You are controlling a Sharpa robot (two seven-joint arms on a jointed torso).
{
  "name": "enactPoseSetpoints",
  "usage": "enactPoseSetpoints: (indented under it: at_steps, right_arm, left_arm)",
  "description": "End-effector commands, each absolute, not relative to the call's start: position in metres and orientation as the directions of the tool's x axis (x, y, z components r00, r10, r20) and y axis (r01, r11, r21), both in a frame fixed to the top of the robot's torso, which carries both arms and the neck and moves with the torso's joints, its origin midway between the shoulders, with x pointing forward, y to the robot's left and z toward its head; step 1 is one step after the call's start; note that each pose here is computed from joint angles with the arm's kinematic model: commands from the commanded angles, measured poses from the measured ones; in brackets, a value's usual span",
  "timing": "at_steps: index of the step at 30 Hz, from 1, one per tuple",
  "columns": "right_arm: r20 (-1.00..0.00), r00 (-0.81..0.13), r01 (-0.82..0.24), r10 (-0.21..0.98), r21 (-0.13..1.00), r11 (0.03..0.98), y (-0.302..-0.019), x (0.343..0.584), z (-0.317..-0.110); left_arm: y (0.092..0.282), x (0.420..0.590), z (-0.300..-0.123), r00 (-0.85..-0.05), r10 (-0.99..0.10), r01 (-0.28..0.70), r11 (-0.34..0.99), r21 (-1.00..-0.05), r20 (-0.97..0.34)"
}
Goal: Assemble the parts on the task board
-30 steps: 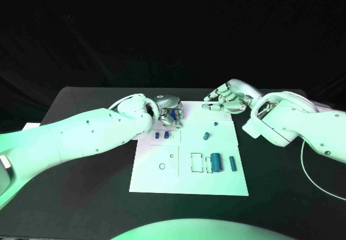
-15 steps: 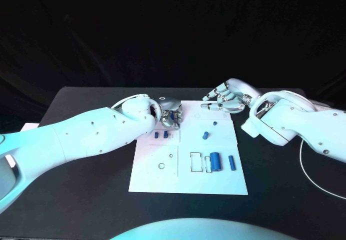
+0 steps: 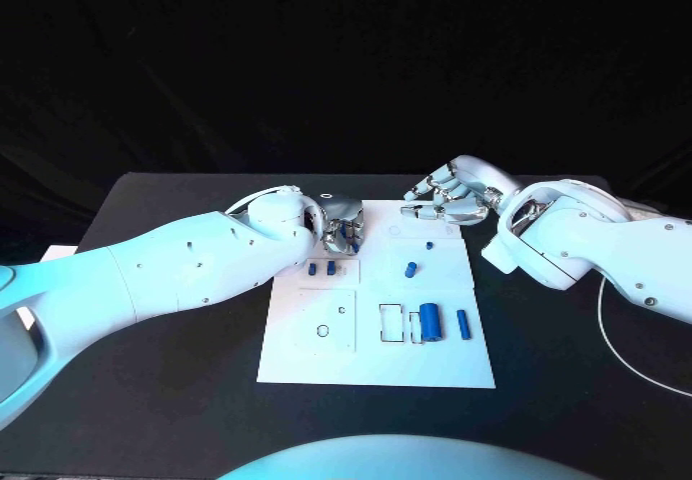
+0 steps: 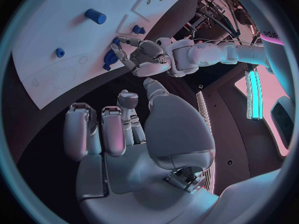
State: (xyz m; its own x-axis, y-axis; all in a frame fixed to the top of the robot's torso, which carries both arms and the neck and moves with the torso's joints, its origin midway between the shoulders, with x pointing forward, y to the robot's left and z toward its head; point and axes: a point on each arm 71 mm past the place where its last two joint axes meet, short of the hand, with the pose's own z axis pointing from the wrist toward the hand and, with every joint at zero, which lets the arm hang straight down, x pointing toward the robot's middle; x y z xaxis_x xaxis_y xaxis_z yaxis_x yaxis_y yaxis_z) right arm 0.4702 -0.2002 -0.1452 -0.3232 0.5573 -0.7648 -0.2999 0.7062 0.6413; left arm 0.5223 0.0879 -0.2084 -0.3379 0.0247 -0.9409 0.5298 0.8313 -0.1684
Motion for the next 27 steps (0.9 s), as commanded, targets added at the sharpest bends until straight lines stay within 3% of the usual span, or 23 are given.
enactPoseSetpoints:
  at_steps: [1,14,27]
  right_arm:
    - [-0.767,-0.334,-0.310,0.548,0.639,0.704,-0.198,0.469,-0.146]
    - [-0.767,-0.336,-0.309,0.547,0.639,0.705,-0.198,0.469,-0.146]
    - [-0.768,-0.333,-0.305,0.548,0.637,0.708,-0.200,0.471,-0.146]
  left_arm:
    - [0.087,0.520,-0.217,-0.365,0.056,0.531,0.832,-0.159,-0.929]
    - [0.091,0.520,-0.217,-0.353,0.006,0.522,0.831,-0.191,-0.936]
    - [0.112,0.516,-0.196,-0.332,-0.139,0.472,0.832,-0.292,-0.933]
